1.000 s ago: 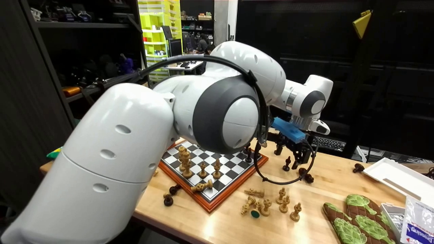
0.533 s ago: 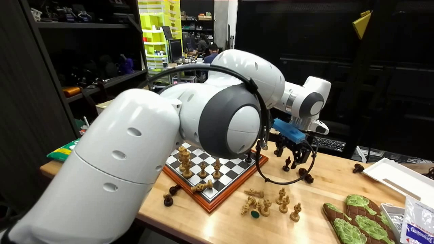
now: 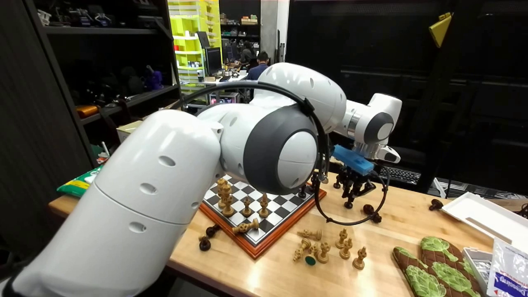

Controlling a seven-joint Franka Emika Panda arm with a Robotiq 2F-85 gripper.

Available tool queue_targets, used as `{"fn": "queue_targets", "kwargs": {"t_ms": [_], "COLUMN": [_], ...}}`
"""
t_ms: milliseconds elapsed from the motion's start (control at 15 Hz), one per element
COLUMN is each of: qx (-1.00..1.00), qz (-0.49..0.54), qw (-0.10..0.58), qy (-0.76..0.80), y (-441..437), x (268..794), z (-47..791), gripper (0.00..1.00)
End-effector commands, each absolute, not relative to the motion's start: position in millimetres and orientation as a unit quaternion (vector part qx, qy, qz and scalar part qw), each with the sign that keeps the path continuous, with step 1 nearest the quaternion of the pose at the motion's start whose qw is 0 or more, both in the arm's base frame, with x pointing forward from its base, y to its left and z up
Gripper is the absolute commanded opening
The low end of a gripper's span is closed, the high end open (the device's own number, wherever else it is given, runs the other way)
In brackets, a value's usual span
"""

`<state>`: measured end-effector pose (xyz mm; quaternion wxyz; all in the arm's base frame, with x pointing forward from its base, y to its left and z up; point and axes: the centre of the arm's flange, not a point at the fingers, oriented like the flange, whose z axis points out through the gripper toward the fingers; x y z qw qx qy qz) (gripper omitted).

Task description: Pick up one black chess piece from the counter and place it on the board.

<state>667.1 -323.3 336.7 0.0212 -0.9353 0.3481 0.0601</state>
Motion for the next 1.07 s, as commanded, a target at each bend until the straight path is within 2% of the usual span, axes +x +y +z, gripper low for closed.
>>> {"fn": "queue_targets", "kwargs": {"t_ms": [0, 1000], "qx": [-0.940, -0.949], "qz": [0.066, 0.103], "qw": [0.007, 0.005], "qy": [0.333, 0.297], "y": [-325, -257], "x": [666, 634], "z": [345, 428], "gripper": [0.06, 0.06]}}
